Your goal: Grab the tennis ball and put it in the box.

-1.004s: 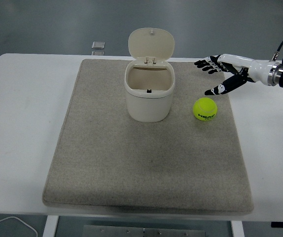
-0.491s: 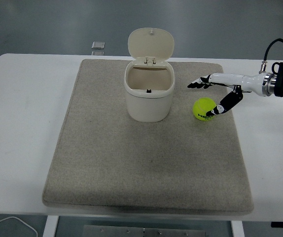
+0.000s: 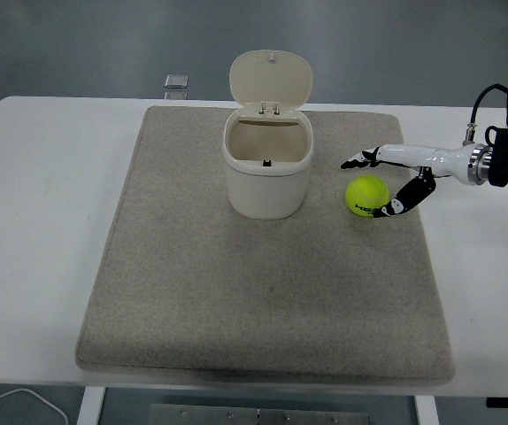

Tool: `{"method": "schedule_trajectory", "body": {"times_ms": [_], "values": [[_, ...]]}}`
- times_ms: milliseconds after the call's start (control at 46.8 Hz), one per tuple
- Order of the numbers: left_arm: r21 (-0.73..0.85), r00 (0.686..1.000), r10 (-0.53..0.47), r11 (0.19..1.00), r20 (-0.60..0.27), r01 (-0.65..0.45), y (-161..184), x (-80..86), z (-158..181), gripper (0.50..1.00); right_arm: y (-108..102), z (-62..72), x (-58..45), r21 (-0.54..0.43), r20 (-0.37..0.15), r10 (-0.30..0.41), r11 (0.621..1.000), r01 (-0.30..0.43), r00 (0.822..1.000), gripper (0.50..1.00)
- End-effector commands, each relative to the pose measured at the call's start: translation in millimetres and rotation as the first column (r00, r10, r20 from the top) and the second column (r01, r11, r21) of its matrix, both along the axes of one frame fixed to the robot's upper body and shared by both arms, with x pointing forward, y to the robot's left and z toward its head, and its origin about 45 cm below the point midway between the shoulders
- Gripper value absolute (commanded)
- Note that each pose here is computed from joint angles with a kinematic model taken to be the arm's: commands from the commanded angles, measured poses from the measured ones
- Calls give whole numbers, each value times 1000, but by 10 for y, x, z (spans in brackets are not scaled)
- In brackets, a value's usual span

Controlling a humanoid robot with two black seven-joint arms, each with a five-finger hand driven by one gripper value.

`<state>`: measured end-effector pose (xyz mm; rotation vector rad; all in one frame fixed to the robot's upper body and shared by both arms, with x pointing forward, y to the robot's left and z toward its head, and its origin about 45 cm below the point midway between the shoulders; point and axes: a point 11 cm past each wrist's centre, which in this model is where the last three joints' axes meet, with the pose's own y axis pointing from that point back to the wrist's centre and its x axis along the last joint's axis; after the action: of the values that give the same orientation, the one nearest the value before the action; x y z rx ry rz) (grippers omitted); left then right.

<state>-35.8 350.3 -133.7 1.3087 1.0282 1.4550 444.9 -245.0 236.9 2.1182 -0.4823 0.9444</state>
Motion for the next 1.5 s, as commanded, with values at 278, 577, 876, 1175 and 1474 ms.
{"method": "schedule_trajectory", "body": {"times_ms": [278,577,876,1175,1474], "values": [[0,1000,0,1000,-1,0,0,-8,0,996,2,-37,-15,-29,4,15,999,-15,1000,795],[0,1000,0,1000,-1,0,0,-8,0,996,-9,-36,-11,-32,10,13,999,-13,1000,658],[0,1000,0,1000,-1,0,0,-8,0,996,-15,57,15,-29,19,21,999,-20,1000,545],[0,1000,0,1000,0,0,0,1,0,996,-51,469,33,65,20,84,994,-85,996,500],[0,1000,0,1000,0,0,0,1,0,996,79,905,44,184,55,134,973,-142,989,500]]}}
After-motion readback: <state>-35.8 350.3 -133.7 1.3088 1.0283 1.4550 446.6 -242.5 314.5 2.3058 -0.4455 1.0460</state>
